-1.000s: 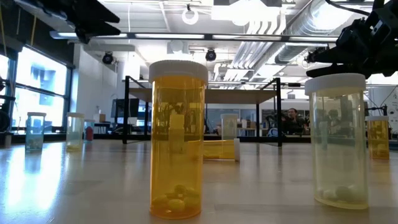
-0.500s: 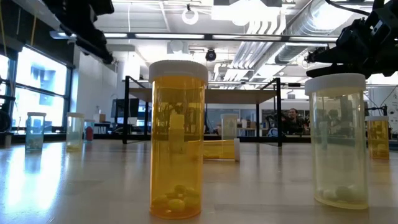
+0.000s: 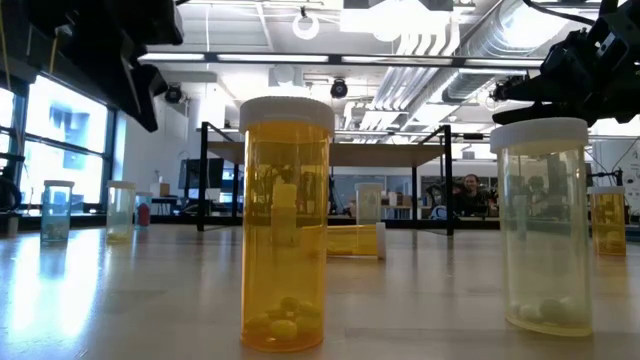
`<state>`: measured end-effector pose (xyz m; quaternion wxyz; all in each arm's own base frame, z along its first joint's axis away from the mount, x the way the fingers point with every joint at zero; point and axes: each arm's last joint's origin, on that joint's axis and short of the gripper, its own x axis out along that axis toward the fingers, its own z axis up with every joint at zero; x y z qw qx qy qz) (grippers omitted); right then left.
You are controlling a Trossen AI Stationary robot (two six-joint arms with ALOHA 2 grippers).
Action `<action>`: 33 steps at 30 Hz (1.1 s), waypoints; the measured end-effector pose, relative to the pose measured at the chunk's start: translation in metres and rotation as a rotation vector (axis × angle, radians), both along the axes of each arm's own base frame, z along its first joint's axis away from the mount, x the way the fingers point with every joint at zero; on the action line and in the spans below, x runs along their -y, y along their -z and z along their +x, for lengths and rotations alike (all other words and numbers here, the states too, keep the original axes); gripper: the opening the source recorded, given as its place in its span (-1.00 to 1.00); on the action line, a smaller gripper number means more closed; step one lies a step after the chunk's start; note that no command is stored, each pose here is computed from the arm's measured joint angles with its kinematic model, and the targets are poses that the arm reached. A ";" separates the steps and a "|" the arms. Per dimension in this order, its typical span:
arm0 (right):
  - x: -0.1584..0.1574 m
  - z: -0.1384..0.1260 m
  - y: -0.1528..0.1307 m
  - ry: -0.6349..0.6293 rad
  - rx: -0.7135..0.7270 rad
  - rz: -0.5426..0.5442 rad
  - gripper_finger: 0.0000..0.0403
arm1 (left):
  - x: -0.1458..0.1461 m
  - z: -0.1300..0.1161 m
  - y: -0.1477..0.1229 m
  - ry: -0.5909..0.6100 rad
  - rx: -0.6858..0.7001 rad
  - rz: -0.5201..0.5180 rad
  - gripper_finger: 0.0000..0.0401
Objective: Pick and place medicine bottles onto shelf by color
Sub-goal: Put the top left yellow pill bottle on the shelf
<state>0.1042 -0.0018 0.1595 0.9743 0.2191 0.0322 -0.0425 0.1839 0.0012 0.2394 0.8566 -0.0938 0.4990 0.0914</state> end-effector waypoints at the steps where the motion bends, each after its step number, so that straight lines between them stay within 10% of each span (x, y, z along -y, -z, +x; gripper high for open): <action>1: 0.000 0.000 0.000 0.000 0.000 0.000 -0.10 | 0.001 0.001 0.002 -0.001 -0.011 -0.003 0.11; 33: 0.000 0.000 0.000 0.000 0.000 0.000 -0.10 | 0.007 0.029 0.049 -0.088 -0.278 0.020 0.11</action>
